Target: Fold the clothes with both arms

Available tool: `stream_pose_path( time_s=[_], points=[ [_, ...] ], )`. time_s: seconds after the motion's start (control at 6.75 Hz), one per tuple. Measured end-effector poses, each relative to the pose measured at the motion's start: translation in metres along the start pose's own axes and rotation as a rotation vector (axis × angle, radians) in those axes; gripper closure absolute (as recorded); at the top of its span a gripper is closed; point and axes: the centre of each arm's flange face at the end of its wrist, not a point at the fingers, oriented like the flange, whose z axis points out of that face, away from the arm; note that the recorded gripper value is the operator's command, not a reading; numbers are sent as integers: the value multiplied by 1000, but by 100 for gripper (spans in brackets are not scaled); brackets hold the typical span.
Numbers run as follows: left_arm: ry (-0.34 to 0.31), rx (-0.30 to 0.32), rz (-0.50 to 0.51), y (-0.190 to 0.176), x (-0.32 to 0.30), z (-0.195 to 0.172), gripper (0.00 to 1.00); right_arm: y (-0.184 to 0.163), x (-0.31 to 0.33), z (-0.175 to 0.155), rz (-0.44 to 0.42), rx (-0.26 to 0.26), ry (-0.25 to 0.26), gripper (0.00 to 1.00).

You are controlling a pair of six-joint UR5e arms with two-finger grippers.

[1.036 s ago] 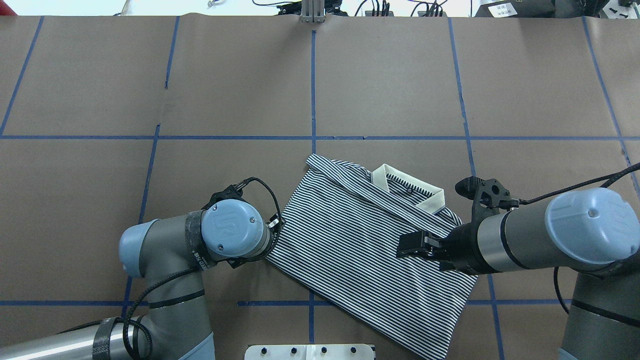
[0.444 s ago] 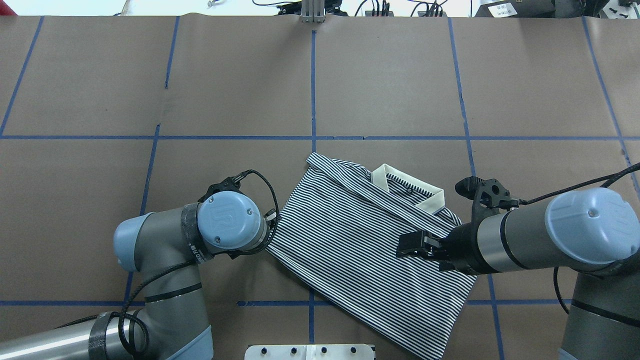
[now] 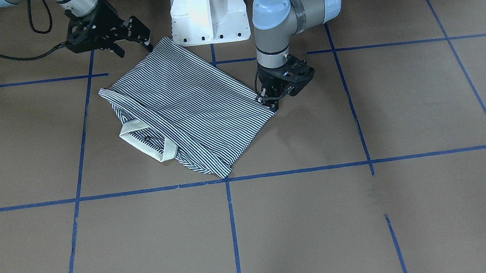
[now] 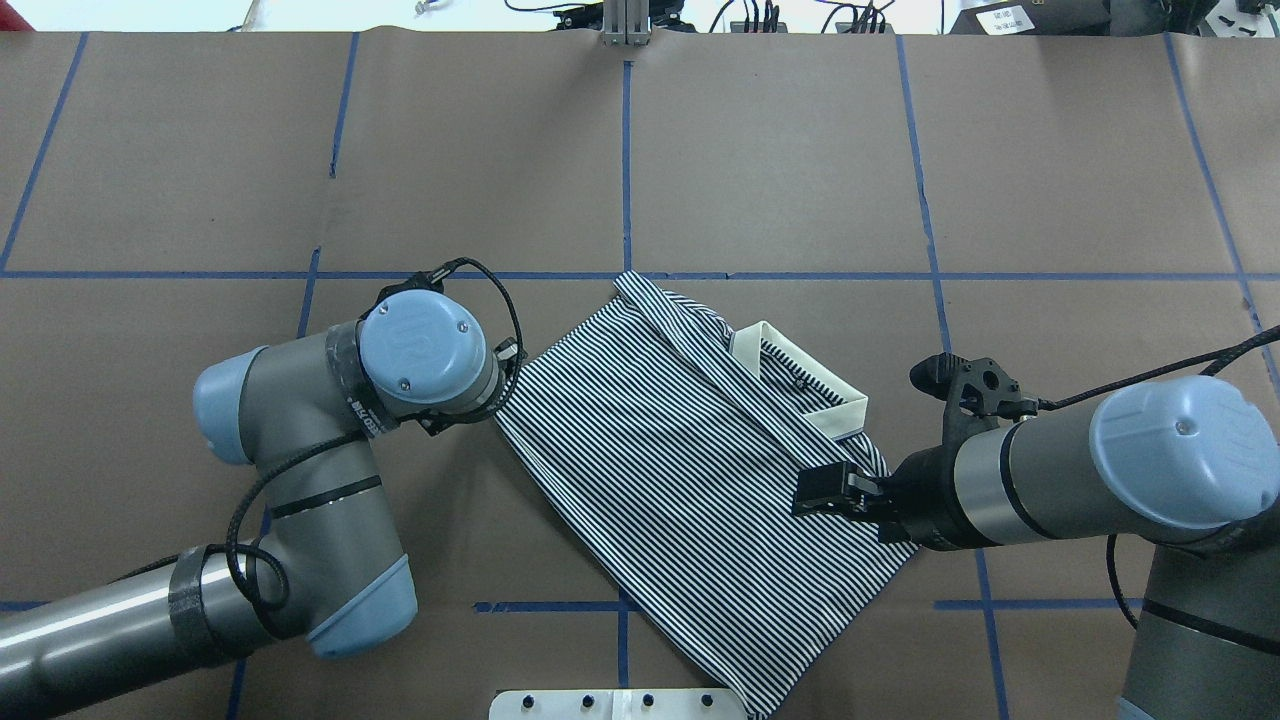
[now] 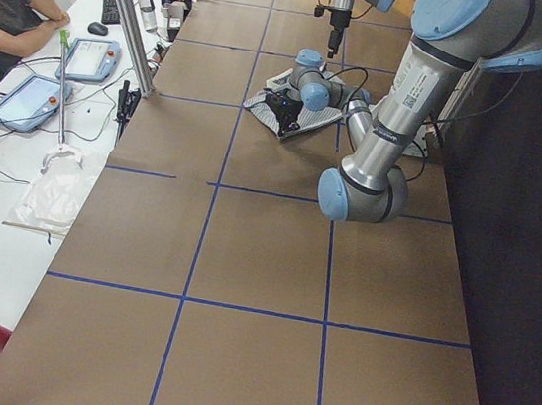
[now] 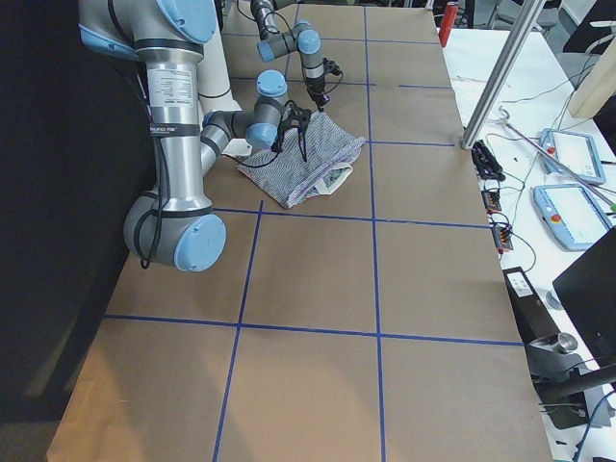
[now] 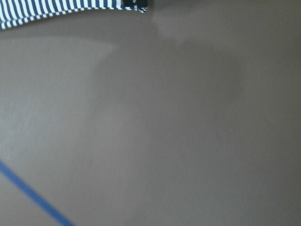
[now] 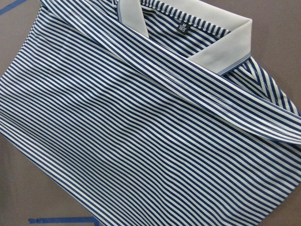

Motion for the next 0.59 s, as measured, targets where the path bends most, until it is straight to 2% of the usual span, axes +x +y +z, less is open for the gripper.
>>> stream_pose_path(
  time_s=[0.3, 0.59],
  points=[
    [39, 86, -16, -52, 48, 7, 100, 0, 1, 1, 0, -1, 3, 0],
    [115, 130, 20, -100, 99, 11, 100, 0, 1, 4, 1, -1, 6, 0]
  ],
)
